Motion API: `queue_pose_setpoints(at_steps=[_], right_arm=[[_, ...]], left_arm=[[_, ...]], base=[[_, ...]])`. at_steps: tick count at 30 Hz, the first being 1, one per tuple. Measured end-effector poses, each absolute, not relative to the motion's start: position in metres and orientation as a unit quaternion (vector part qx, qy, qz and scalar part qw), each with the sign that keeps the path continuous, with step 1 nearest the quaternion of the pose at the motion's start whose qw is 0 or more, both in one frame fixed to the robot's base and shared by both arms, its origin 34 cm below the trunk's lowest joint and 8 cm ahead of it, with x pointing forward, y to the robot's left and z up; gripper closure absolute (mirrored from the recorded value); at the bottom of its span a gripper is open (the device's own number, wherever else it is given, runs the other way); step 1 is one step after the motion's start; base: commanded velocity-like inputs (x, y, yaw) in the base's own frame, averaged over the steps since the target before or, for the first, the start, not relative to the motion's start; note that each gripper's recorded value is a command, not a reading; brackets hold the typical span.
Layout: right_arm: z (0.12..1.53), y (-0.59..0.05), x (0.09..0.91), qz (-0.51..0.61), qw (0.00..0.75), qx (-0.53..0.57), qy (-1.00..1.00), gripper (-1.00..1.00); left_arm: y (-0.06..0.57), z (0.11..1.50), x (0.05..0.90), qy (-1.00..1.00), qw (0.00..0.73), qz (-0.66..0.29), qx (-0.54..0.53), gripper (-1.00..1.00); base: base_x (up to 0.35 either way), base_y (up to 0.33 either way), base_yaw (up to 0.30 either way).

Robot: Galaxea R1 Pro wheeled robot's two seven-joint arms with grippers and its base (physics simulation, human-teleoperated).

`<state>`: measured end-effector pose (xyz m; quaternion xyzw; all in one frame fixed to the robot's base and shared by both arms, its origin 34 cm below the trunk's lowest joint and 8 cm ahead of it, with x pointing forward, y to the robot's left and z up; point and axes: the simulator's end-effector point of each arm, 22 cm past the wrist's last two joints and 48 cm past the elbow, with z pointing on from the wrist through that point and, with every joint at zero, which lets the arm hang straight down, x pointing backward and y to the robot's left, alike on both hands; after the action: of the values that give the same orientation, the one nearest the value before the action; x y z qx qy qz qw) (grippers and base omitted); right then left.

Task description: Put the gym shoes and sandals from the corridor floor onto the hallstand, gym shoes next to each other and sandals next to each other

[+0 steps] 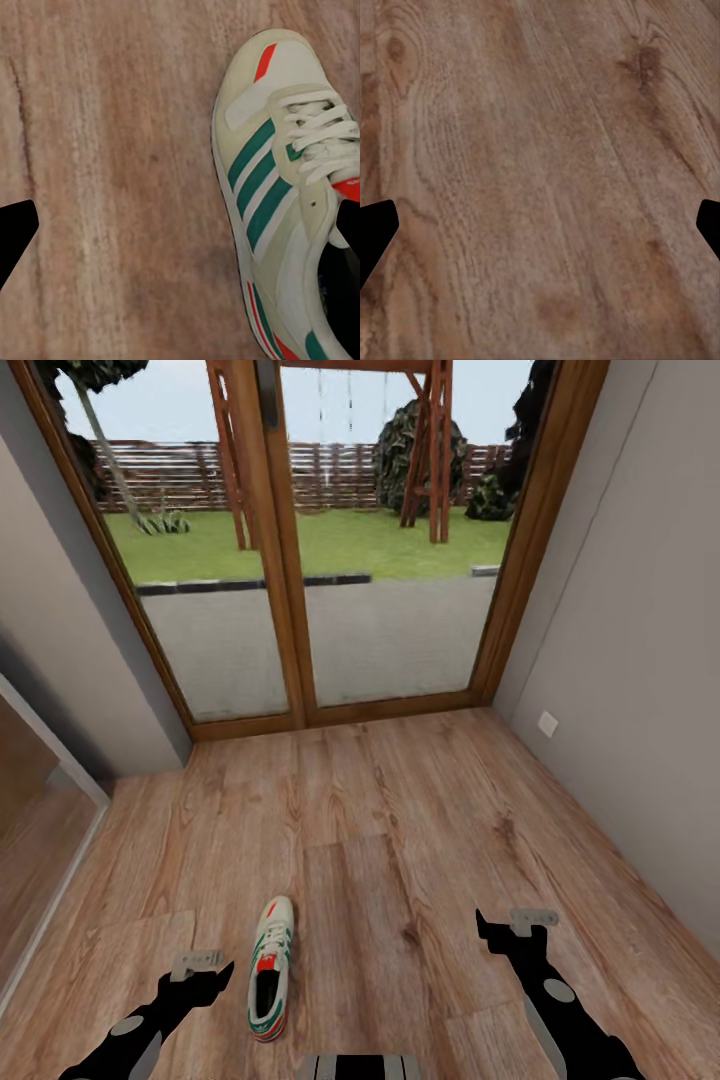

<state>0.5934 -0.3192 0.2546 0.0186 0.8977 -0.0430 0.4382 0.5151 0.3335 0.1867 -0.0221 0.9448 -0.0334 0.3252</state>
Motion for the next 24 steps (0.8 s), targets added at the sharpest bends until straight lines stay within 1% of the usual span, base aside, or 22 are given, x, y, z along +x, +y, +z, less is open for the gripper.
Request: queue_pose_setpoints(at_steps=[11, 24], right_arm=[[0.2545, -0.3182, 0.5935, -0.042, 0.438, 0.019, 0.898, -1.0], [0.2543, -0.3178, 0.5935, -0.042, 0.438, 0.018, 0.898, -1.0]], left_arm=[[0.3343, 0.1868, 0.5152, 0.945, 0.326, -0.033, -0.022, -1.0], [0.3344, 0.1868, 0.5154, 0.944, 0.326, -0.033, -0.022, -1.0]], base=[[-0.013, -0.009, -0.005], [-0.211, -0.139, 0.0]])
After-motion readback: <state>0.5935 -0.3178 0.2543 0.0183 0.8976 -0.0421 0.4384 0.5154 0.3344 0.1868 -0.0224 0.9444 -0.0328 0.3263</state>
